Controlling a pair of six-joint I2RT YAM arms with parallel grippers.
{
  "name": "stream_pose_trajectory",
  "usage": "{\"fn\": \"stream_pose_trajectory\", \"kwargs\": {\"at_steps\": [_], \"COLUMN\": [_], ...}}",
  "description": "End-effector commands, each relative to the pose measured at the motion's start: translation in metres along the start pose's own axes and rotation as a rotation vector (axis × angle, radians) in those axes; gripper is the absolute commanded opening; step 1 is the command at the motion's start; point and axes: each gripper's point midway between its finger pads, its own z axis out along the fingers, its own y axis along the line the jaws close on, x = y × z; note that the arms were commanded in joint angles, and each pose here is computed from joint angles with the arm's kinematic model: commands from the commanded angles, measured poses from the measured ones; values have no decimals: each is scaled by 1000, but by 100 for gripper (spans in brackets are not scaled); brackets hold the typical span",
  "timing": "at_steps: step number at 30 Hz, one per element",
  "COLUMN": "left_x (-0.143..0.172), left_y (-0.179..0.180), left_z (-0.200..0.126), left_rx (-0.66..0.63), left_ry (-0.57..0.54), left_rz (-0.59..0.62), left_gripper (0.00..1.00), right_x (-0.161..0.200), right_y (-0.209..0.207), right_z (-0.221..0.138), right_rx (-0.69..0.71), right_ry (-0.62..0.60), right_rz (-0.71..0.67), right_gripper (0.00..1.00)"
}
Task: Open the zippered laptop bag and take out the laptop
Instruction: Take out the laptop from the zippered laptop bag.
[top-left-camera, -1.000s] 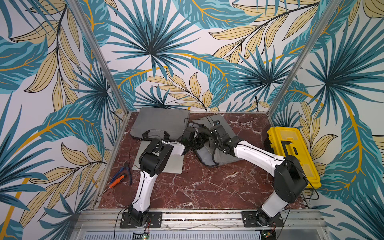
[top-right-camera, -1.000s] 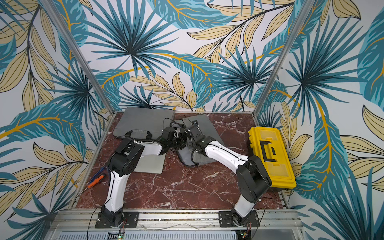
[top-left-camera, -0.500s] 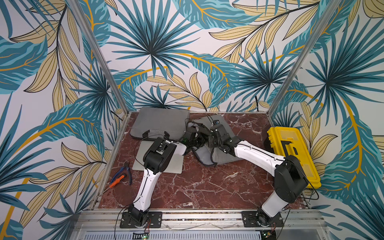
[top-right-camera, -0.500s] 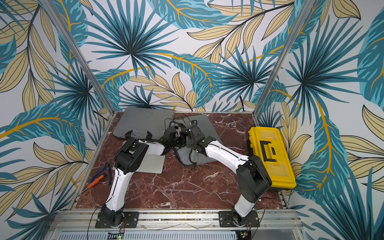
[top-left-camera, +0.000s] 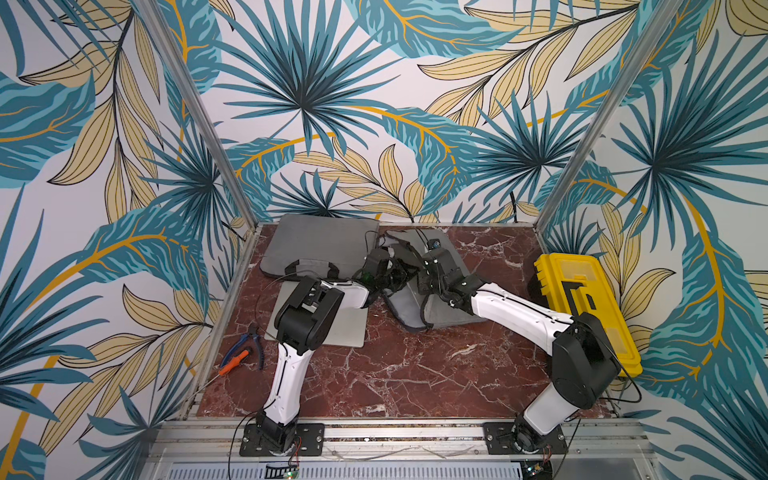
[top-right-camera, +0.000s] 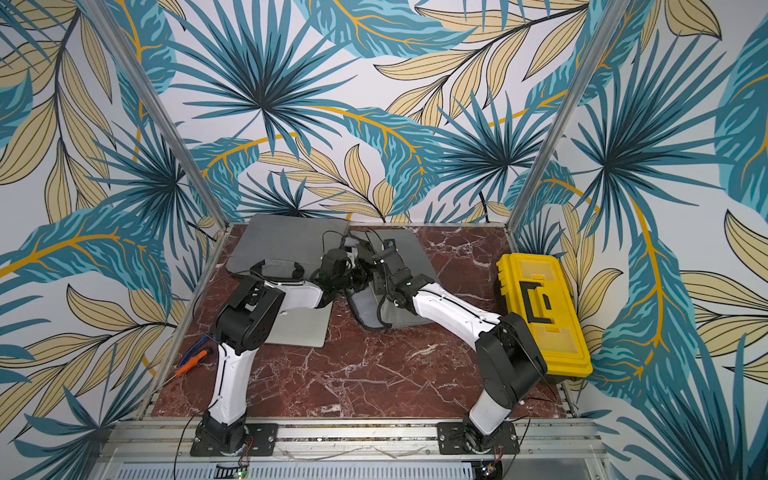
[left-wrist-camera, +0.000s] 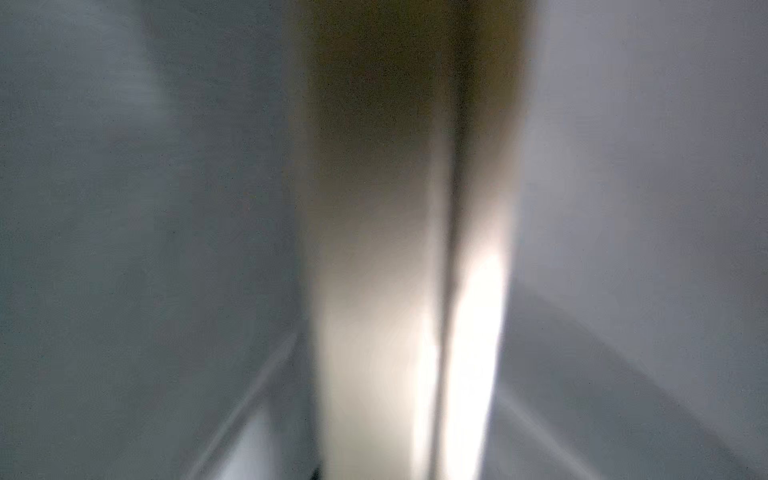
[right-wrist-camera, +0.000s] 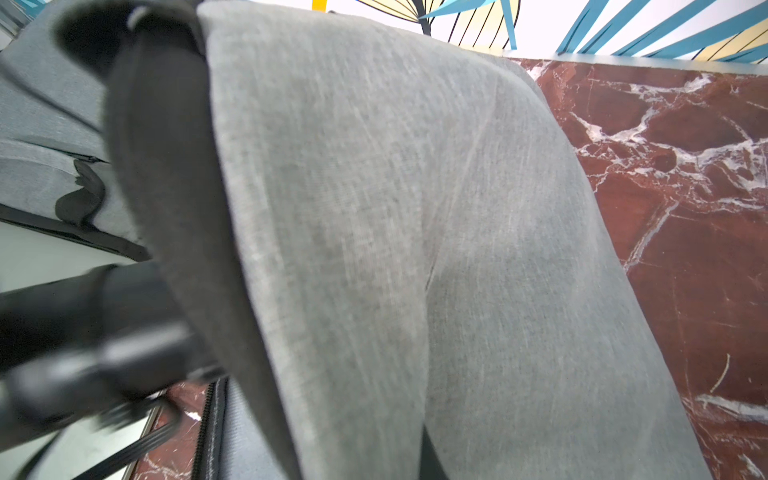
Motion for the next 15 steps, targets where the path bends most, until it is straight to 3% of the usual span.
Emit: {"fn": "stream_pose_trajectory", "kwargs": {"at_steps": [1,15], "left_x": [-18,-14], "left_y": [-49,-62], "left_z": [-36,-90], "left_rx": [104,163], "left_ry": [-61,-35], "left_rz": [95,43], "left_gripper": [0,0], "right_x": [-17,-15], "right_y": [-6,-25], "right_z": [3,27], "right_rx": [-19,-120], "right_ry": [-75,-11], "right_rz": [-17,-82], "right_gripper": [4,4]}}
